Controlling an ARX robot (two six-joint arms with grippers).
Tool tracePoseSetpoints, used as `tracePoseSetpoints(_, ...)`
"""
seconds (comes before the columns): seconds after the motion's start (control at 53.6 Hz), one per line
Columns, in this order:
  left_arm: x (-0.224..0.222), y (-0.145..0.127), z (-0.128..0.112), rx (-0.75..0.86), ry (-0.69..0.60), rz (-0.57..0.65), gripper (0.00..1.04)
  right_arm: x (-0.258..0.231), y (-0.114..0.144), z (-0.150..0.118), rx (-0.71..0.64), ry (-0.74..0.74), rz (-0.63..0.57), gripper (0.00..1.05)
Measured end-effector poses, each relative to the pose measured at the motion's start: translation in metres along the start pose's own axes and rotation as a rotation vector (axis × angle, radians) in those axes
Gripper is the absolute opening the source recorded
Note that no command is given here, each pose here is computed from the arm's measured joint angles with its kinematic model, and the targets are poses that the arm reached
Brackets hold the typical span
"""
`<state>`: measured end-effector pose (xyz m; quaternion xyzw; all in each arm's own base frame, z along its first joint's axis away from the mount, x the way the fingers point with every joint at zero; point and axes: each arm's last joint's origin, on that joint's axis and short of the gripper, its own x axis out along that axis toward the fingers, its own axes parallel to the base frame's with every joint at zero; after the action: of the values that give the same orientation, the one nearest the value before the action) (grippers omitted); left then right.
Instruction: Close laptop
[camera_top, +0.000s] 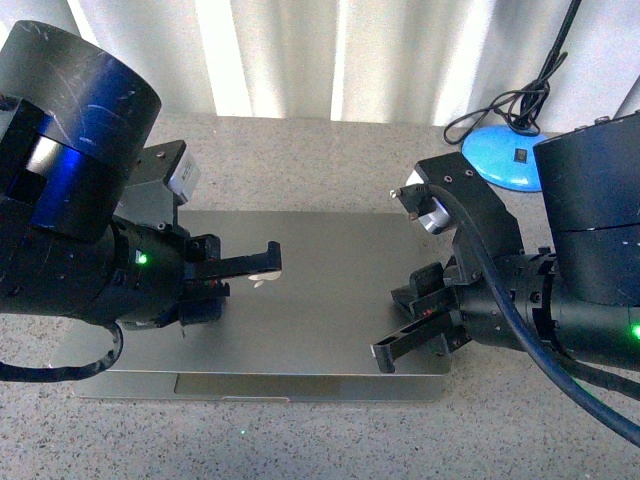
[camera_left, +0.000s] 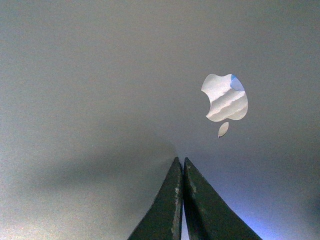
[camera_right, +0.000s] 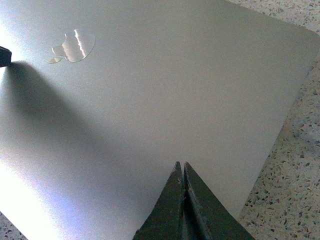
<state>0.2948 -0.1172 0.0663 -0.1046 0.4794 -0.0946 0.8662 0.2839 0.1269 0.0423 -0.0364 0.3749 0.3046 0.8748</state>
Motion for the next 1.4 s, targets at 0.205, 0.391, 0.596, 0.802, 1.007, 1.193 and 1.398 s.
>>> tracePoseSetpoints(0.205,0.004,0.001,-0.002,-0.011,0.006,-0.004,0.04,0.001,0.0,-0.001,0.004,0.001,0.0,0.01)
tracePoseSetpoints(0.391,0.006,0.002,-0.004,-0.015,0.011,-0.005,0.04,0.004,-0.001,-0.006,0.01,0.014,0.0,0.01)
tracePoseSetpoints(0.596,0.007,0.004,-0.005,-0.019,0.016,-0.007,0.04,0.006,-0.002,-0.009,0.013,0.019,0.001,0.01)
tracePoseSetpoints(0.802,0.007,0.005,-0.005,-0.023,0.016,-0.004,0.04,0.007,-0.002,-0.01,0.014,0.02,0.001,0.01)
tracePoseSetpoints(1.007,0.007,0.007,-0.007,-0.027,0.021,0.001,0.04,0.008,-0.002,-0.011,0.015,0.023,0.004,0.01)
tracePoseSetpoints(1.193,0.007,0.008,-0.008,-0.028,0.024,0.001,0.04,0.009,-0.002,-0.013,0.017,0.028,0.004,0.01)
tracePoseSetpoints(1.398,0.008,0.009,-0.01,-0.035,0.02,-0.004,0.04,0.01,-0.002,-0.015,0.018,0.033,0.004,0.01)
